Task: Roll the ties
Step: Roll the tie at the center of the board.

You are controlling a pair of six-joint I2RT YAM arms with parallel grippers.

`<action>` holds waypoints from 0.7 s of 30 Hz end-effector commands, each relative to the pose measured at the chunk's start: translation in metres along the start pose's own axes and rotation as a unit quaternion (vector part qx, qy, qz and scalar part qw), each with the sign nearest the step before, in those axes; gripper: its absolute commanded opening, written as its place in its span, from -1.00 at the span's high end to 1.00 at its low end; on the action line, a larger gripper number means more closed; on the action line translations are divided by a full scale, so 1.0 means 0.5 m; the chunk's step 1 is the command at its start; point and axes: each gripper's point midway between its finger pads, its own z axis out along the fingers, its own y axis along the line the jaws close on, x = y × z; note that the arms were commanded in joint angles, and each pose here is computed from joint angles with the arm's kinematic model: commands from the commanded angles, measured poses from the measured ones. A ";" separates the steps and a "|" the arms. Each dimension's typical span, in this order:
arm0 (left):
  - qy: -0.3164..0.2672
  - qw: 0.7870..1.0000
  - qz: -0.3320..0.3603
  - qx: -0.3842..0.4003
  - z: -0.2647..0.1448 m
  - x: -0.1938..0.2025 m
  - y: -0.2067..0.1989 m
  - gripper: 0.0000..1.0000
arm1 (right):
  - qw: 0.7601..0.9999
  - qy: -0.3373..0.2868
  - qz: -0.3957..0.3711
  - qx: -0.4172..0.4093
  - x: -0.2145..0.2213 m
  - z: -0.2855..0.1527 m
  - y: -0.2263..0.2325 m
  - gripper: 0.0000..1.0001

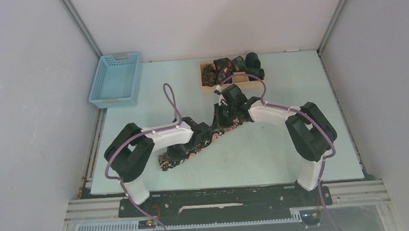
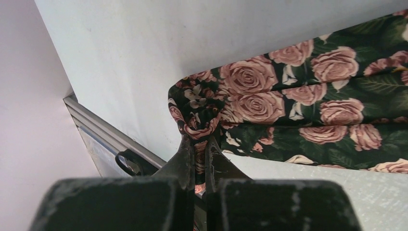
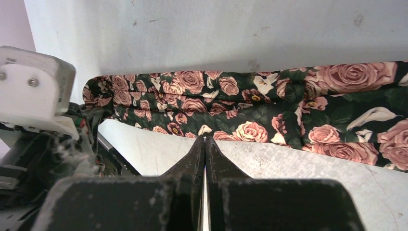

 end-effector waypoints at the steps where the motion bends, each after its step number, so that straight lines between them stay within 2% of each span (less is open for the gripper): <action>1: -0.015 1.000 -0.007 -0.003 -0.007 -0.019 -0.024 1.00 | 0.999 -0.032 -0.017 -0.013 -0.031 -0.036 0.019 1.00; 7: -0.010 1.000 0.002 0.026 -0.006 -0.019 -0.069 0.99 | 0.999 -0.034 -0.016 -0.013 -0.032 -0.040 0.016 1.00; 16: -0.012 0.996 -0.010 0.084 -0.013 -0.019 -0.110 0.41 | 0.999 -0.030 -0.019 -0.014 -0.027 -0.031 0.016 1.00; 21: -0.027 0.994 -0.025 0.107 -0.030 -0.029 -0.109 0.20 | 0.999 -0.033 -0.035 -0.022 -0.023 -0.028 0.037 1.00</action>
